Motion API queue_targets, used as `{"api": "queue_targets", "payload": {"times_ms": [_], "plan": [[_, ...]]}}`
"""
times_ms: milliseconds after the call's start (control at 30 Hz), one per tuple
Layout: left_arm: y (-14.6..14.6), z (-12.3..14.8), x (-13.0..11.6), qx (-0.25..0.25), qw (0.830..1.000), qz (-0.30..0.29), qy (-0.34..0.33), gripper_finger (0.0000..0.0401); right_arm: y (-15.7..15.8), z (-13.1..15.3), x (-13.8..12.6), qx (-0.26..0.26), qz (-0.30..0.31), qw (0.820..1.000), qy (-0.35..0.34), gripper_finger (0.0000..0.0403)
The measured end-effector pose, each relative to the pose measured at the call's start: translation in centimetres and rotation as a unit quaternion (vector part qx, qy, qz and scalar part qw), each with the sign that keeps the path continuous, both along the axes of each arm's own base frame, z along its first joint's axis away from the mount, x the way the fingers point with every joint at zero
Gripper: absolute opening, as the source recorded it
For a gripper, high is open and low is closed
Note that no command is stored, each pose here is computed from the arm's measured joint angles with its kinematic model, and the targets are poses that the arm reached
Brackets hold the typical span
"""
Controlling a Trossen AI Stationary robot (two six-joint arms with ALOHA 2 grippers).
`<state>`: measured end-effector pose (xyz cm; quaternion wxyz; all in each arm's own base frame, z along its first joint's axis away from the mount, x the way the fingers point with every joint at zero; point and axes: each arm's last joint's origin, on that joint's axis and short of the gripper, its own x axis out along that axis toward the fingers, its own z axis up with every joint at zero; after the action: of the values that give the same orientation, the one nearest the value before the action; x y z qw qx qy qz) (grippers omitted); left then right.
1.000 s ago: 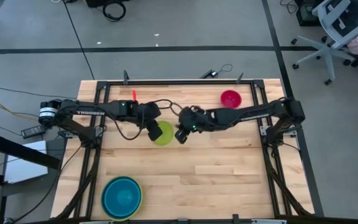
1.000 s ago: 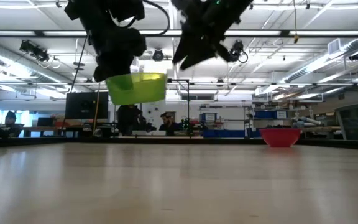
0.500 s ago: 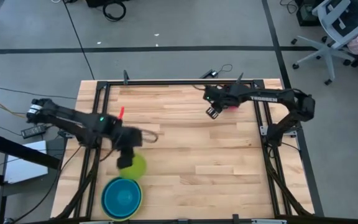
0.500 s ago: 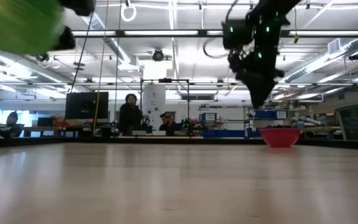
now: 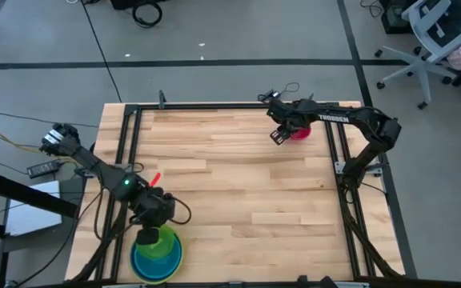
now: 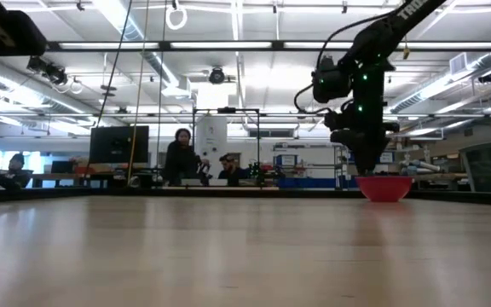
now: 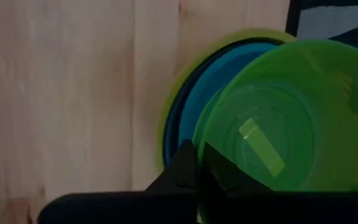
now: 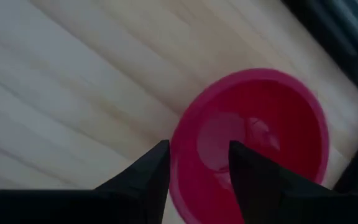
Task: Nest bowls inside each other
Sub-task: Stack the light green bowl on top of the blue bowl
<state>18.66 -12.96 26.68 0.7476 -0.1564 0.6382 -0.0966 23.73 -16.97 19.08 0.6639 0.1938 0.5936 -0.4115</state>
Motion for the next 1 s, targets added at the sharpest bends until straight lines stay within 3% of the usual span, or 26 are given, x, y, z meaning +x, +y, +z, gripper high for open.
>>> {"api": "queue_targets", "payload": {"times_ms": [267, 600, 800, 1000], "plan": [[-1.6, -0.1, -0.6, -0.016, 1.0, 0.004, 0.003, 0.0, -0.5, -1.9, 0.4, 0.041, 0.003, 0.999, 0.01, 0.0168], [-3.1, -0.6, -0.2, -0.024, 1.0, 0.016, -0.001, 0.0, -0.6, -2.0, 0.5, 0.039, 0.006, 0.999, 0.006, 0.0151], [-3.2, -0.7, -0.2, -0.034, 0.999, 0.041, 0.009, 0.0, -0.6, -2.0, 0.5, 0.039, 0.008, 0.999, 0.007, 0.011], [-4.0, -1.1, -0.5, -0.032, 0.999, 0.037, 0.024, 0.0, -0.6, -2.0, 0.5, 0.037, 0.01, 0.999, 0.008, 0.0038]]}}
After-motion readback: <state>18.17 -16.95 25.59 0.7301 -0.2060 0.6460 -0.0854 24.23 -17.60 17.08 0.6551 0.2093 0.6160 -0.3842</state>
